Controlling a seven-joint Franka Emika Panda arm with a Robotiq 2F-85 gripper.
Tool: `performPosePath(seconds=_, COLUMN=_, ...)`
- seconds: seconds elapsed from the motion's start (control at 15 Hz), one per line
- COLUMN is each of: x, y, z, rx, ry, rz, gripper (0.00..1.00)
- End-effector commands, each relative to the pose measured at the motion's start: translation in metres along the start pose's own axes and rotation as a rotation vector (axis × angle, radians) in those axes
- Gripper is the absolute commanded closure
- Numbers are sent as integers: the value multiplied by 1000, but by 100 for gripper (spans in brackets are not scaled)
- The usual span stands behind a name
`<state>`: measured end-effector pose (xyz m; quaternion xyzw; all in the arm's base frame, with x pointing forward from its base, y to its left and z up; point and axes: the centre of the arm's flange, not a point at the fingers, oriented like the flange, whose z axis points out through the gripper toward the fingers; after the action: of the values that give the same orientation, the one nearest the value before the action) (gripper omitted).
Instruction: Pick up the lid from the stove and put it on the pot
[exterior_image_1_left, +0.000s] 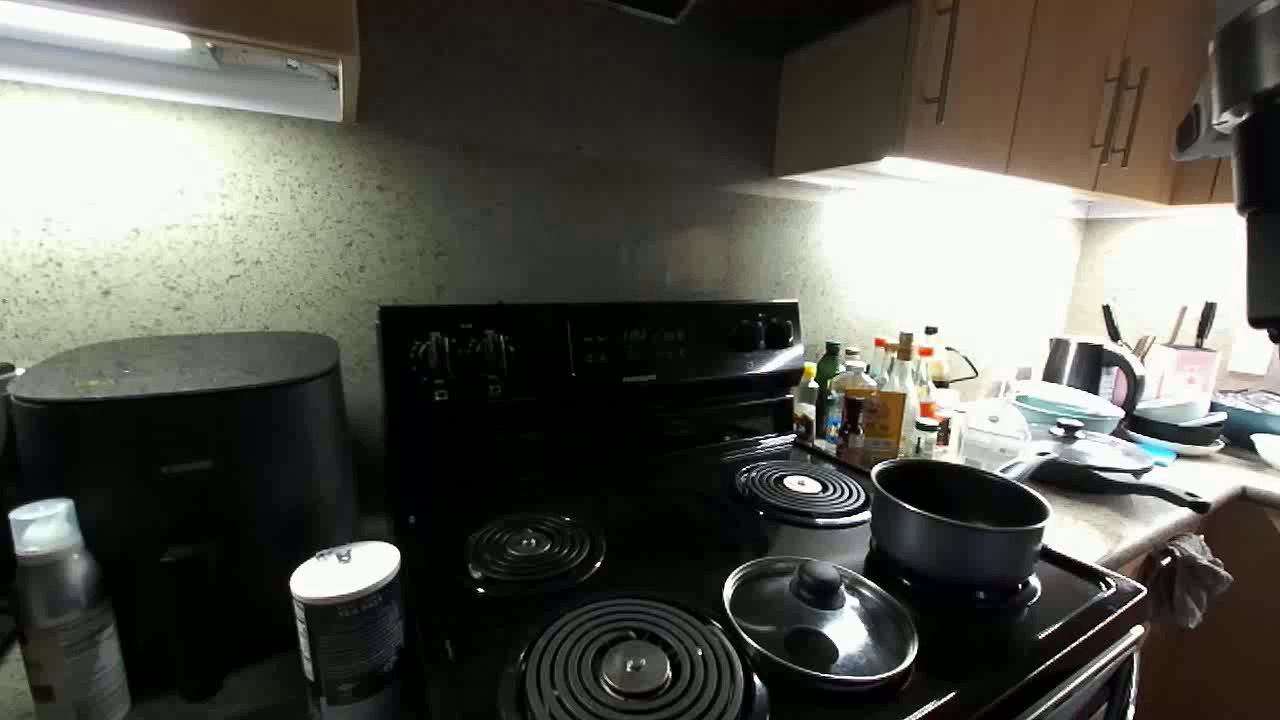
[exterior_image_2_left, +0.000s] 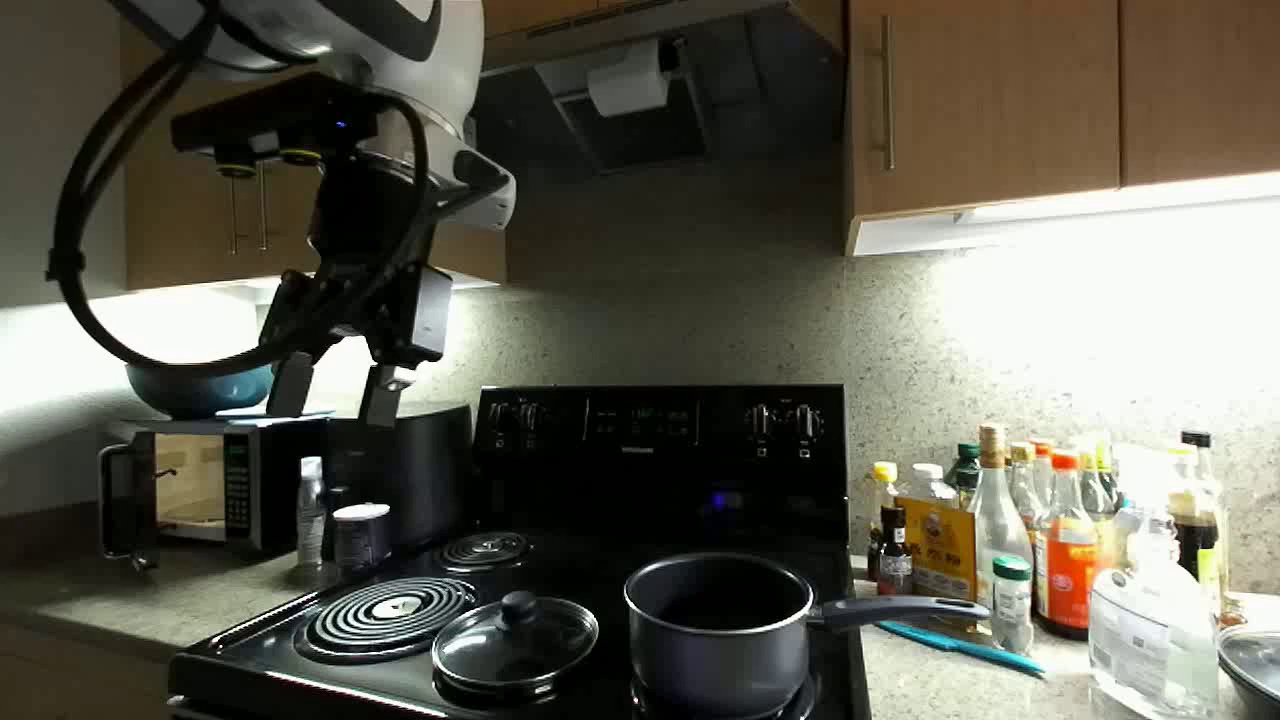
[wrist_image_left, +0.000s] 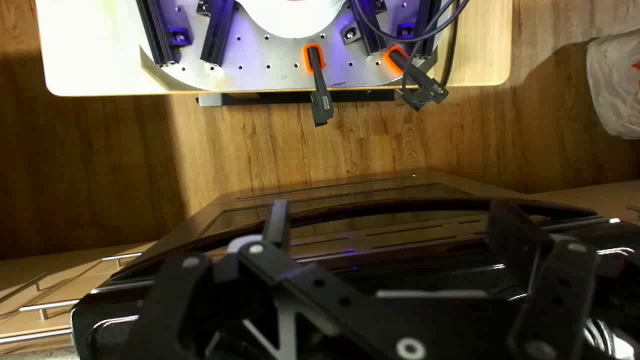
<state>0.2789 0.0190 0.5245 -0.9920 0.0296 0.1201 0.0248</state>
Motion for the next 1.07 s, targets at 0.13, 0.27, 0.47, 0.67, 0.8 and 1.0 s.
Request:
performPosePath(seconds=0.13, x=0, y=0, z=0, rx=0, ry=0, rz=0, gripper=0)
performPosePath(seconds=0.27, x=0, y=0, z=0, rx=0, ry=0, rz=0, gripper=0)
performPosePath(seconds=0.47, x=4, y=-4, z=-1, rx=-9, ry=-3, rz=-5, gripper=0)
performPosePath(seconds=0.67, x=25, y=-32, z=-9, rx=-42, ry=10, rz=-41, gripper=0)
performPosePath(seconds=0.8, x=44, y=-62, z=-19, rx=-64, ry=70, rz=-75, gripper=0)
performPosePath(seconds=1.0, x=67, y=-109, z=-36, rx=-118, ry=121, rz=-138, gripper=0)
